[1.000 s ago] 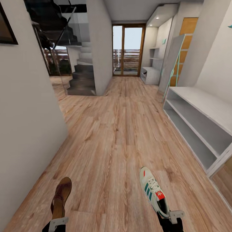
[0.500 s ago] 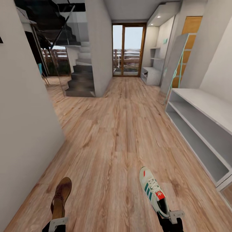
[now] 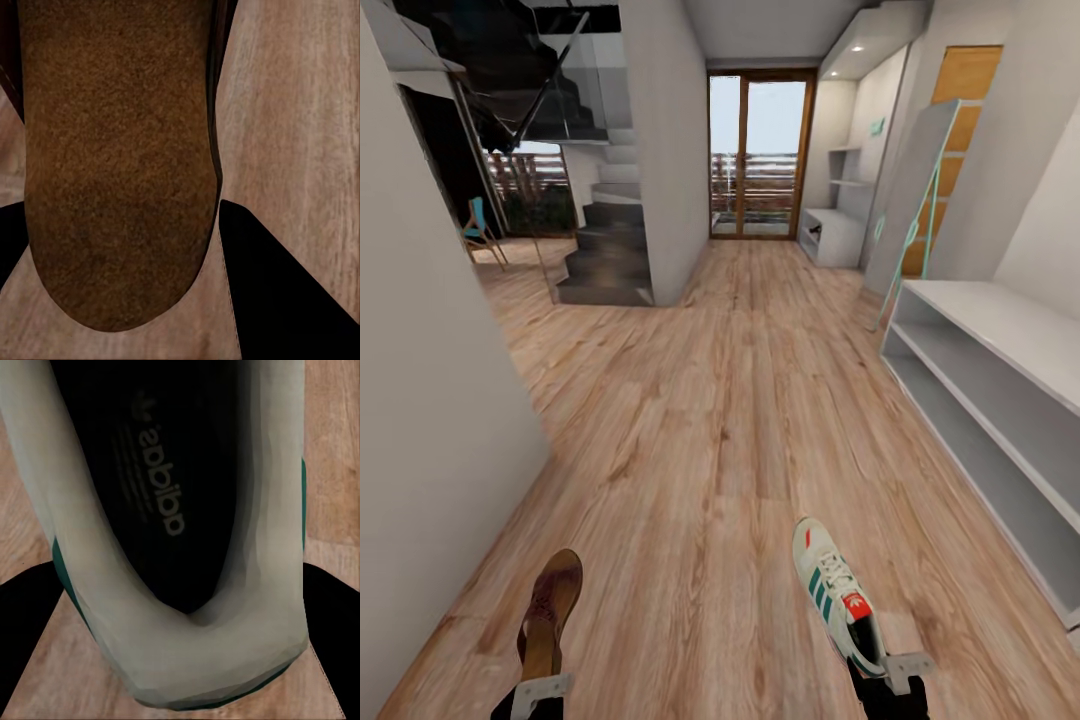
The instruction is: Pick up the two gym shoes and the two sandals from the corridor floor and place them onto the hallstand (shoe rack) in the corridor, making sure they are on the rack and not on the floor. Arrange them so the two gym shoes are next to each other and the two sandals are next to each other.
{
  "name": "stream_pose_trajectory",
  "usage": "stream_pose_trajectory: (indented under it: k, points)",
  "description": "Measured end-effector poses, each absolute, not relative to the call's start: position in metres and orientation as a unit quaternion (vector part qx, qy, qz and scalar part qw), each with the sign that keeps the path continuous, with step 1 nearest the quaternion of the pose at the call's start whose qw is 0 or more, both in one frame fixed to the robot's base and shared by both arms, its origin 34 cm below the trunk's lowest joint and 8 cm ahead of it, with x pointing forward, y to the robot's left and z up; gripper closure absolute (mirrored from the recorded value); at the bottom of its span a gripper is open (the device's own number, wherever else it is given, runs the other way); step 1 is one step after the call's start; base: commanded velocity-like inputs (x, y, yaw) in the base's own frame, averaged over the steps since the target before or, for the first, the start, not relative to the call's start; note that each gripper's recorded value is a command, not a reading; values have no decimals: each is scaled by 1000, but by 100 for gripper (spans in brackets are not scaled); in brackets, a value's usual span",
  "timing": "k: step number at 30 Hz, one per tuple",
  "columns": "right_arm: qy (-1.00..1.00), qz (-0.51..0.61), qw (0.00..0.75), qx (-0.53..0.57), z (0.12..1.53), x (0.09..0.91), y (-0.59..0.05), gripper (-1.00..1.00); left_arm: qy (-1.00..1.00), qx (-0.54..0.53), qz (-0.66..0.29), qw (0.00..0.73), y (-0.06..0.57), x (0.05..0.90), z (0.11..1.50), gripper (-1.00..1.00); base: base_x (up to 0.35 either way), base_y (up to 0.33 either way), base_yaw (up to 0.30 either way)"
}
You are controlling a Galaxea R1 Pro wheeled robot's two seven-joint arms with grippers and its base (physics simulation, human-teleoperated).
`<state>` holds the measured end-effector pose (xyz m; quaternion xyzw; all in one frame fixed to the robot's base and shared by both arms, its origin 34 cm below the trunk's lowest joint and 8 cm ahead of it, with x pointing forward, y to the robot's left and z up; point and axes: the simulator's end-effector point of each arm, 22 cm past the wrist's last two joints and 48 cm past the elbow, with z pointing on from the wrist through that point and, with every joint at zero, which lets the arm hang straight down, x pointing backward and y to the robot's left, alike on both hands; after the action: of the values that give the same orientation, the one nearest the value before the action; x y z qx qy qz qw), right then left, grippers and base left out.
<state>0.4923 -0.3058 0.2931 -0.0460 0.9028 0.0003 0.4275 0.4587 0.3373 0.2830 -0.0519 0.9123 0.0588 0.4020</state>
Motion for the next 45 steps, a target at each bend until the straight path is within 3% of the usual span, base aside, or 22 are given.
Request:
stream_pose_trajectory:
  k: [45]
  points:
    - [903, 0, 428, -46, 293, 492, -306, 100, 912, -52, 59, 402, 337, 458, 283, 100, 339, 0, -28]
